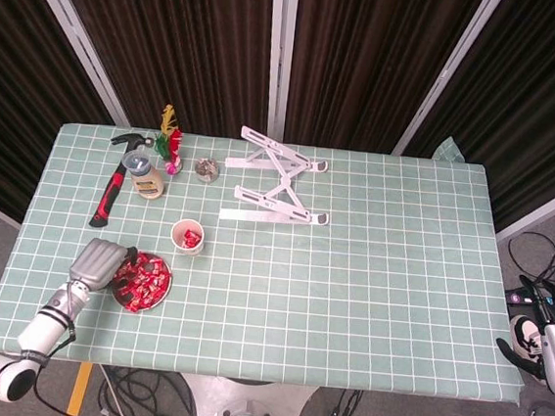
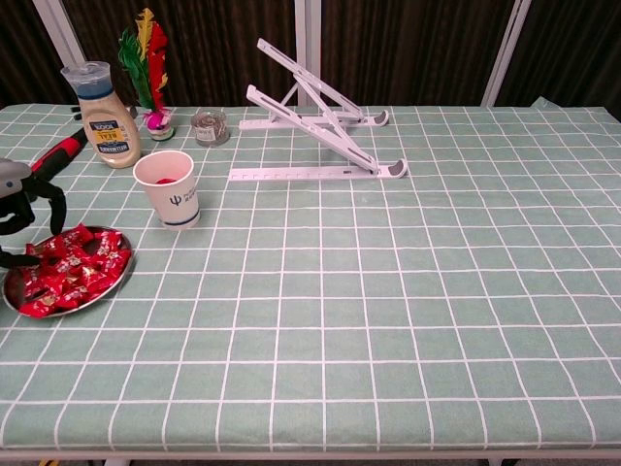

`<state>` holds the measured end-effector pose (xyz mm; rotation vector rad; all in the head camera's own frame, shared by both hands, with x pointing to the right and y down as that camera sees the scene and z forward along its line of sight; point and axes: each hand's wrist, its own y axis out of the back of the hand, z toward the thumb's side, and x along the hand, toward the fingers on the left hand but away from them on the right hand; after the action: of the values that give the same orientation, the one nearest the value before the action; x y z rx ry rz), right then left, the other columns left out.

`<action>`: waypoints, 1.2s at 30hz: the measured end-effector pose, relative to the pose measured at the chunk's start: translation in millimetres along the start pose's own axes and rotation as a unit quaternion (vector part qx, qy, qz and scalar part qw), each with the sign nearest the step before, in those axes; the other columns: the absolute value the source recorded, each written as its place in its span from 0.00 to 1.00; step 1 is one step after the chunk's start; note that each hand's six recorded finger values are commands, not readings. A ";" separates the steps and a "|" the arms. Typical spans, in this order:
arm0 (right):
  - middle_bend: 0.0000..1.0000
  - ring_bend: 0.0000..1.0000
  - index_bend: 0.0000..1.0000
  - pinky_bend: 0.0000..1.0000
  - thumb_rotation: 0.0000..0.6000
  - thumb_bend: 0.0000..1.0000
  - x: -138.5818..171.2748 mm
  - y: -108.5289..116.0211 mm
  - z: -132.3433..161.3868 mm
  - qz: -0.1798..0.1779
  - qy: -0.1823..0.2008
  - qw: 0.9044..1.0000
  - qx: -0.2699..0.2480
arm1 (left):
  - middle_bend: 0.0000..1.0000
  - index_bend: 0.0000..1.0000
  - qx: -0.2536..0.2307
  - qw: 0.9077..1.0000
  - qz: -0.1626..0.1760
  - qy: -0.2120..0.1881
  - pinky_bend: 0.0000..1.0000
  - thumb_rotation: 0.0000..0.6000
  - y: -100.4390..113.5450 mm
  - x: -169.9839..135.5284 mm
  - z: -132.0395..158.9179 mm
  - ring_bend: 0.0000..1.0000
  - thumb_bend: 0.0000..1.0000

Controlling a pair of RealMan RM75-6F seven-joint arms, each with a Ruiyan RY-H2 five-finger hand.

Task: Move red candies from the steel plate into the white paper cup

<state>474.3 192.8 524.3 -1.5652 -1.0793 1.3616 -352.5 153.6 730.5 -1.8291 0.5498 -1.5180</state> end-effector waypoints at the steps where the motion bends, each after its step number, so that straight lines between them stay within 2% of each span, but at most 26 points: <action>1: 0.27 0.10 0.08 0.38 1.00 0.10 0.2 -0.1 0.0 0.000 0.000 1.000 0.000 | 0.99 0.54 0.003 1.000 -0.002 0.004 1.00 1.00 -2.5 2.0 -2.1 1.00 0.25; 7: 0.27 0.10 0.08 0.38 1.00 0.10 1.3 1.4 -0.9 -0.001 -0.003 1.000 0.002 | 0.99 0.54 0.001 1.000 -0.002 0.030 1.00 1.00 -8.3 9.6 -11.7 1.00 0.25; 23: 0.27 0.10 0.08 0.38 1.00 0.10 1.5 1.3 -0.7 0.000 -0.004 1.000 0.003 | 1.00 0.57 0.004 0.999 -0.017 0.028 1.00 1.00 -18.5 17.4 -8.8 1.00 0.28; 36: 0.27 0.10 0.08 0.38 1.00 0.10 0.9 1.7 0.6 0.000 -0.002 1.000 0.002 | 1.00 0.68 -0.003 1.000 -0.007 0.025 1.00 1.00 -17.7 16.2 -10.2 1.00 0.45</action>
<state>474.0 193.1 522.3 -1.5600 -1.0781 1.3680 -360.5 151.8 755.3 -1.8078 0.5671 -1.5780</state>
